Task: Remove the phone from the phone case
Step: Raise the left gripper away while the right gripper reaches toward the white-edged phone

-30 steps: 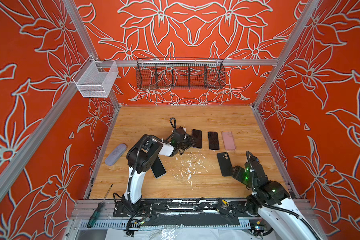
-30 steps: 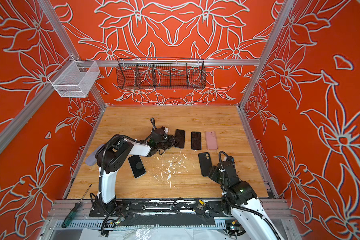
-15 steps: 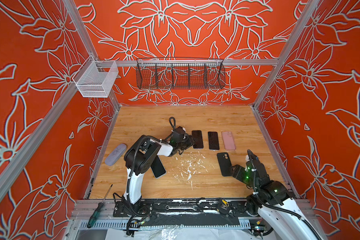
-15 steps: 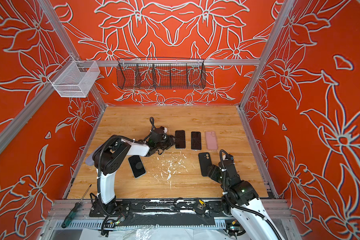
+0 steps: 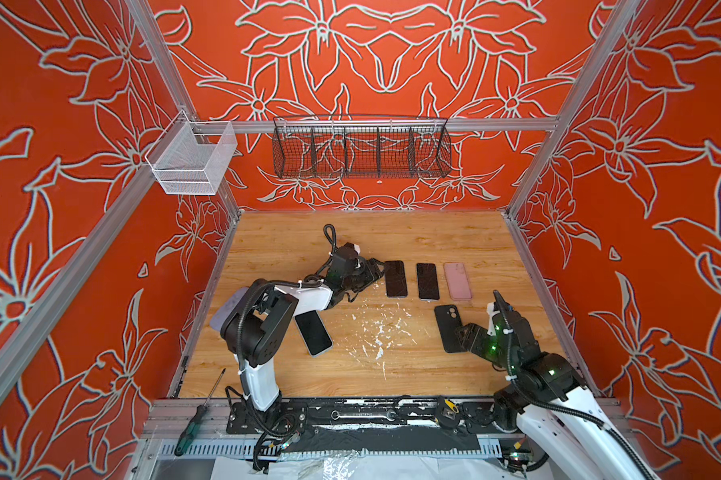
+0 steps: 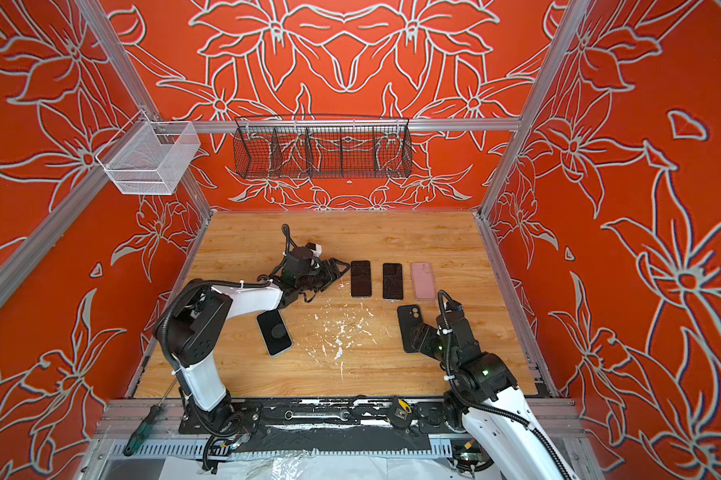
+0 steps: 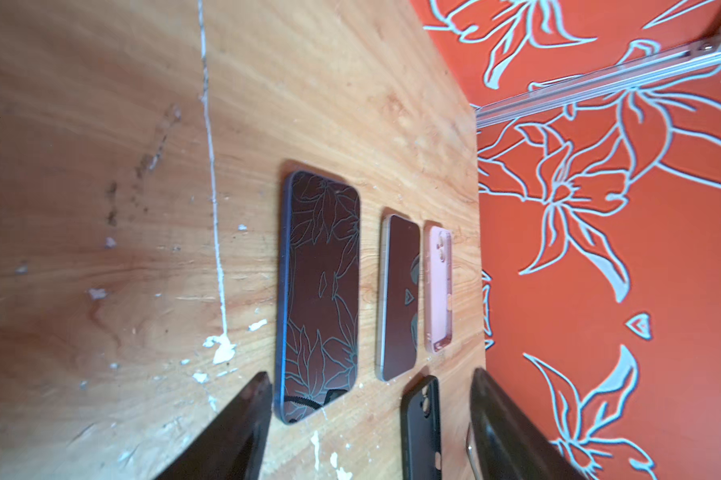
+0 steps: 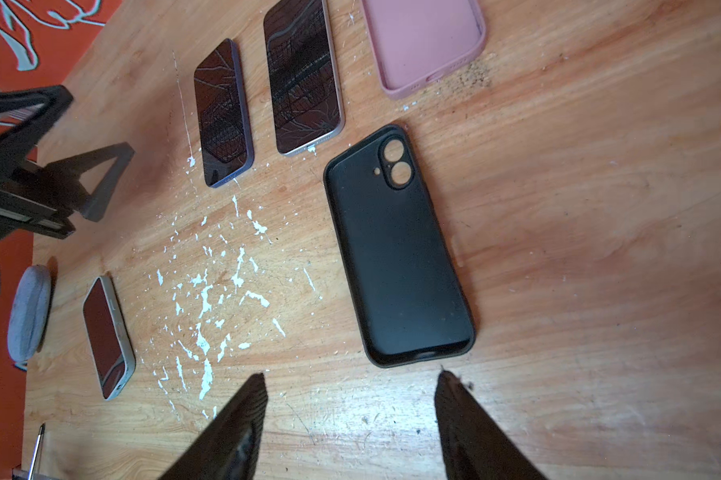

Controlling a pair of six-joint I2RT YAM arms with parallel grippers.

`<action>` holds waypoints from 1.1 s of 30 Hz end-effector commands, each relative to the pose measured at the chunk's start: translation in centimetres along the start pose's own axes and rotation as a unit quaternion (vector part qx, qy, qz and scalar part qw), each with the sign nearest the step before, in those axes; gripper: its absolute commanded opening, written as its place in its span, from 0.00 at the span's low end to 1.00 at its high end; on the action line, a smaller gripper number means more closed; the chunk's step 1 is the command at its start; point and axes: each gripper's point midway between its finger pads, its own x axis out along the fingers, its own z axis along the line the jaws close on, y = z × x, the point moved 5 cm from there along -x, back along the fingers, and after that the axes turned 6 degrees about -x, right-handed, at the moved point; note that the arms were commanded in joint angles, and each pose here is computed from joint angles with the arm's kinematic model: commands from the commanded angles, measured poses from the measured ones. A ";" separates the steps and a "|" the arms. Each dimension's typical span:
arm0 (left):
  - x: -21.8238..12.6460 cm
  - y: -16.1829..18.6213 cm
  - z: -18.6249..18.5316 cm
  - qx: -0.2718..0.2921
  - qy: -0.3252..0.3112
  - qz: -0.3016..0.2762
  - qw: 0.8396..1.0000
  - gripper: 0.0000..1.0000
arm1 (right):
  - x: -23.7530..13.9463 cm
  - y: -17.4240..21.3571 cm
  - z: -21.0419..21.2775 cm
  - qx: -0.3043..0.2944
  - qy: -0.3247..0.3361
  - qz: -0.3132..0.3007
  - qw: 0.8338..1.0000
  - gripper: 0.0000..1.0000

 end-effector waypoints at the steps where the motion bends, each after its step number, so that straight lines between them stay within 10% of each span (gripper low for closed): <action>1: -1.4 -0.3 -1.2 0.014 0.002 -0.004 1.000 0.75 | -0.5 -1.1 1.2 -0.013 -0.019 -0.014 1.000 0.67; 16: -8.0 -2.9 -4.8 -0.009 -0.039 0.021 0.999 1.00 | 0.4 -3.5 5.5 -0.107 -0.018 -0.012 0.994 0.70; 24: -12.4 -6.3 -7.3 0.077 -0.100 0.019 0.992 0.97 | 2.0 -3.7 9.7 -0.175 -0.040 0.005 0.984 0.98; 33: -16.7 -10.1 -6.5 0.074 -0.111 -0.048 0.990 0.97 | 4.4 -2.7 14.8 -0.256 -0.027 0.029 0.966 0.98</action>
